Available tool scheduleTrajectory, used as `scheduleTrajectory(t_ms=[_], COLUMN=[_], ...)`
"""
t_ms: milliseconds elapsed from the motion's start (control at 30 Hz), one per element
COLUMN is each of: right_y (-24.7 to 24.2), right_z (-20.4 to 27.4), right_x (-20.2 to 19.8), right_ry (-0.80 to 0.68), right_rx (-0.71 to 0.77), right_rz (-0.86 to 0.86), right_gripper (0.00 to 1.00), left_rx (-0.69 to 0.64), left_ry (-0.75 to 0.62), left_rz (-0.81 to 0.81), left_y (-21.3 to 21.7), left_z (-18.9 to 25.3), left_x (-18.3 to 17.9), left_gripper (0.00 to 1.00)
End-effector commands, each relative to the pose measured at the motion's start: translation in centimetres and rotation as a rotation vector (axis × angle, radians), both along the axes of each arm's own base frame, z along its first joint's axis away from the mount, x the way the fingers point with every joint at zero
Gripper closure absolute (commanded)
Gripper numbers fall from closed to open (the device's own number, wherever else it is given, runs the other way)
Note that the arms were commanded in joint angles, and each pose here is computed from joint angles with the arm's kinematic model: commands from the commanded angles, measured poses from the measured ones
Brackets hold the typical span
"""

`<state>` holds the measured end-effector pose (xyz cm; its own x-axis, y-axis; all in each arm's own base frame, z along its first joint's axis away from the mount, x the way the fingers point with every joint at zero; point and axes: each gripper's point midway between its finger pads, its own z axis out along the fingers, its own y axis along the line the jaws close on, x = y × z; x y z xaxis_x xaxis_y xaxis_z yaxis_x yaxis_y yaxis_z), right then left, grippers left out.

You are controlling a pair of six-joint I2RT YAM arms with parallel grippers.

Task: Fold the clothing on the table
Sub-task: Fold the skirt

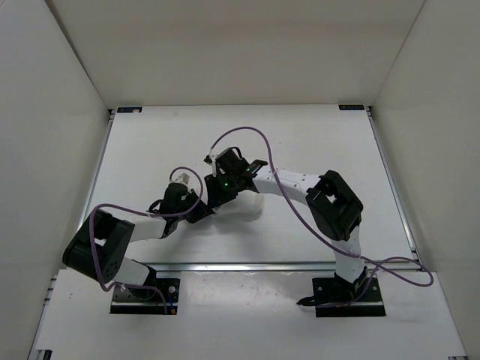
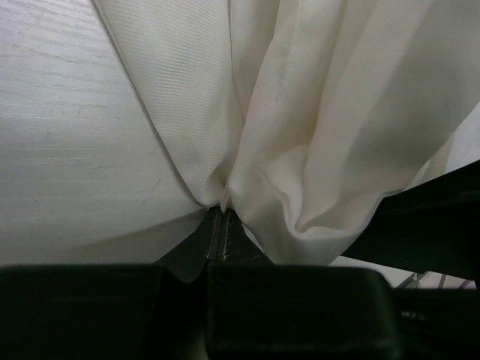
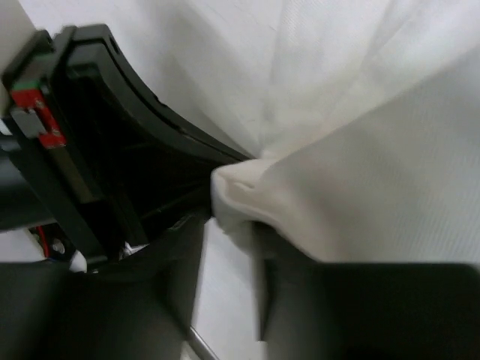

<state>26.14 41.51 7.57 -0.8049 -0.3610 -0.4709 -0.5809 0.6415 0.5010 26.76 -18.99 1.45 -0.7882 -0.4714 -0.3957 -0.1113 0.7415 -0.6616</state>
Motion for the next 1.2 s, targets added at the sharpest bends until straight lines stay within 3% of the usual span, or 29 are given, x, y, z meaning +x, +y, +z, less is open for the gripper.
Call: scheduleTrajectory(t_ms=[0, 67, 167, 267, 333, 433, 467, 500, 567, 600, 833, 967, 1167], right_y=[1.3, 1.0, -0.1, -1.7, -3.2, -5.2, -5.7, -6.3, -7.4, -7.4, -5.2, -4.3, -4.4], right_z=[2.4, 3.1, 5.2, 8.9, 10.4, 12.7, 13.3, 13.3, 13.2, 13.2, 8.2, 2.6, -2.7], right_x=[0.2, 0.4, 1.2, 1.5, 2.0, 2.6, 2.3, 2.9, 3.6, 3.4, 2.3, 1.5, 4.2], right_ry=[-0.053, -0.068, -0.128, -0.183, -0.193, -0.183, -0.169, -0.161, -0.125, -0.095, 0.064, 0.187, 0.275], right_rx=[0.033, 0.034, 0.037, 0.097, 0.145, 0.249, 0.281, 0.323, 0.369, 0.389, 0.443, 0.423, 0.390], right_rz=[0.050, 0.044, -0.003, -0.036, -0.067, -0.101, -0.088, -0.092, -0.104, -0.092, -0.077, -0.221, -0.488], right_gripper=[0.66, 0.56, 0.53, 0.50, 0.47, 0.45, 0.48, 0.61, 0.95, 1.00, 1.00, 1.00, 0.99], left_rx=[0.031, 0.012, 0.011, -0.012, -0.031, -0.074, -0.090, -0.114, -0.159, -0.196, -0.166, -0.165, -0.111], left_ry=[0.042, 0.042, 0.043, 0.046, 0.060, 0.043, 0.015, -0.011, -0.070, -0.103, -0.176, -0.234, -0.262], left_rz=[0.011, 0.022, 0.017, 0.031, 0.049, 0.074, 0.087, 0.104, 0.125, 0.132, 0.191, 0.196, 0.173], left_y=[1.2, 1.4, 1.3, 1.7, 2.3, 2.9, 3.1, 3.3, 3.6, 3.7, 6.1, 6.7, 7.1], left_z=[-1.4, -1.3, -0.9, -0.2, -0.4, 0.8, 1.6, 2.4, 3.8, 4.7, 7.9, 11.3, 14.2], left_x=[-1.4, -1.4, -1.7, -2.1, -2.8, -3.3, -3.0, -3.0, -2.8, -2.9, -3.3, -3.4, -3.6], left_gripper=[1.00, 1.00, 1.00, 0.91, 0.83, 0.62, 0.55, 0.52, 0.44, 0.41, 0.36, 0.35, 0.34])
